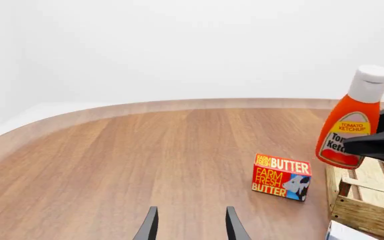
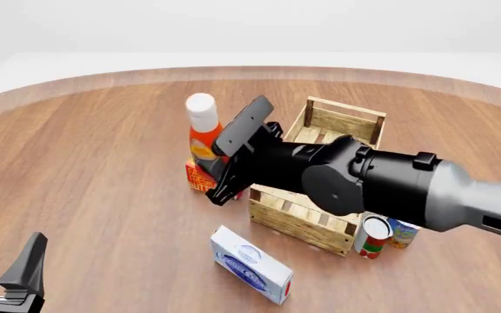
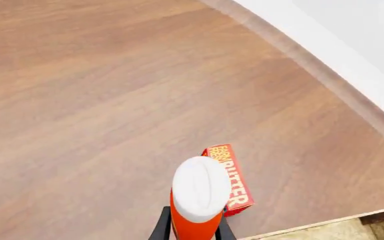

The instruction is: Pick up the ketchup, and put it in the wooden tray.

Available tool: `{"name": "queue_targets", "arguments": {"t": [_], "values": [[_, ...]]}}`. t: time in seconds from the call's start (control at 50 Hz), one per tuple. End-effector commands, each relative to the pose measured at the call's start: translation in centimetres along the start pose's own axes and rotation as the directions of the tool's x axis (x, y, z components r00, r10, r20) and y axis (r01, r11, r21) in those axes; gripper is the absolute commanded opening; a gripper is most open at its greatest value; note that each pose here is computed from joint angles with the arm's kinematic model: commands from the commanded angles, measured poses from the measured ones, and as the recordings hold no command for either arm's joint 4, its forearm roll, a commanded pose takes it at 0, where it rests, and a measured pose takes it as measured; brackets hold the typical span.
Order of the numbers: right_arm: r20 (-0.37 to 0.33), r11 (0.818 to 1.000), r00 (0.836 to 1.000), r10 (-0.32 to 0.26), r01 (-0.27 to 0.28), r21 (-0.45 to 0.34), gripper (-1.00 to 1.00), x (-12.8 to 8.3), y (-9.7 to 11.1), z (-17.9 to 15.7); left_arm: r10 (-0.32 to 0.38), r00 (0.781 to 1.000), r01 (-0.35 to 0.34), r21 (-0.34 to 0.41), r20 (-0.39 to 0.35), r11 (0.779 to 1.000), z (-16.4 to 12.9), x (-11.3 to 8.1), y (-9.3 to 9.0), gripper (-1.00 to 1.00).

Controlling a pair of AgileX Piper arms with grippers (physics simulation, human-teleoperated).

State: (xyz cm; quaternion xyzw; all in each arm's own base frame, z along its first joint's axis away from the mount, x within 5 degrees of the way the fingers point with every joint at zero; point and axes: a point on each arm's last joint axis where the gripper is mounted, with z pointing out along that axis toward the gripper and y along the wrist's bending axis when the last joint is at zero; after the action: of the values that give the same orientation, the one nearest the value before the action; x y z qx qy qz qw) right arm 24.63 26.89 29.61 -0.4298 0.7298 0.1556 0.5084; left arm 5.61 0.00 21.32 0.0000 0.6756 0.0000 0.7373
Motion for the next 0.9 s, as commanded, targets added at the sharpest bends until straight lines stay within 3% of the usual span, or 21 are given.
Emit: {"name": "queue_targets", "arguments": {"t": [0.02,0.16,0.3,0.4,0.58,0.9], "values": [[-0.007,0.99,0.998,0.066,-0.064,0.129,-1.0,1.0,-4.9,-1.8,0.0,1.0,0.0,0.0,0.0,1.0,0.0,0.0,0.0,1.0],[-0.011,0.969,0.992,0.122,-0.117,0.216,-1.0,2.1,-7.9,-3.1,0.0,1.0,0.0,0.0,0.0,1.0,0.0,0.0,0.0,1.0],[-0.004,0.956,0.99,0.143,-0.137,0.258,-1.0,2.5,-9.3,-3.8,0.0,1.0,0.0,0.0,0.0,1.0,0.0,0.0,0.0,1.0],[-0.013,0.934,0.982,0.188,-0.174,0.311,-1.0,3.6,-11.2,-4.2,0.0,1.0,0.0,0.0,0.0,1.0,0.0,0.0,0.0,1.0],[-0.073,0.916,0.977,0.199,-0.159,0.369,-1.0,5.9,-13.6,-4.0,0.0,1.0,0.0,0.0,0.0,1.0,0.0,0.0,0.0,1.0],[-0.122,0.87,0.952,0.28,-0.198,0.451,-1.0,11.0,-17.3,-1.9,0.0,1.0,0.0,0.0,0.0,1.0,0.0,0.0,0.0,1.0]]}}
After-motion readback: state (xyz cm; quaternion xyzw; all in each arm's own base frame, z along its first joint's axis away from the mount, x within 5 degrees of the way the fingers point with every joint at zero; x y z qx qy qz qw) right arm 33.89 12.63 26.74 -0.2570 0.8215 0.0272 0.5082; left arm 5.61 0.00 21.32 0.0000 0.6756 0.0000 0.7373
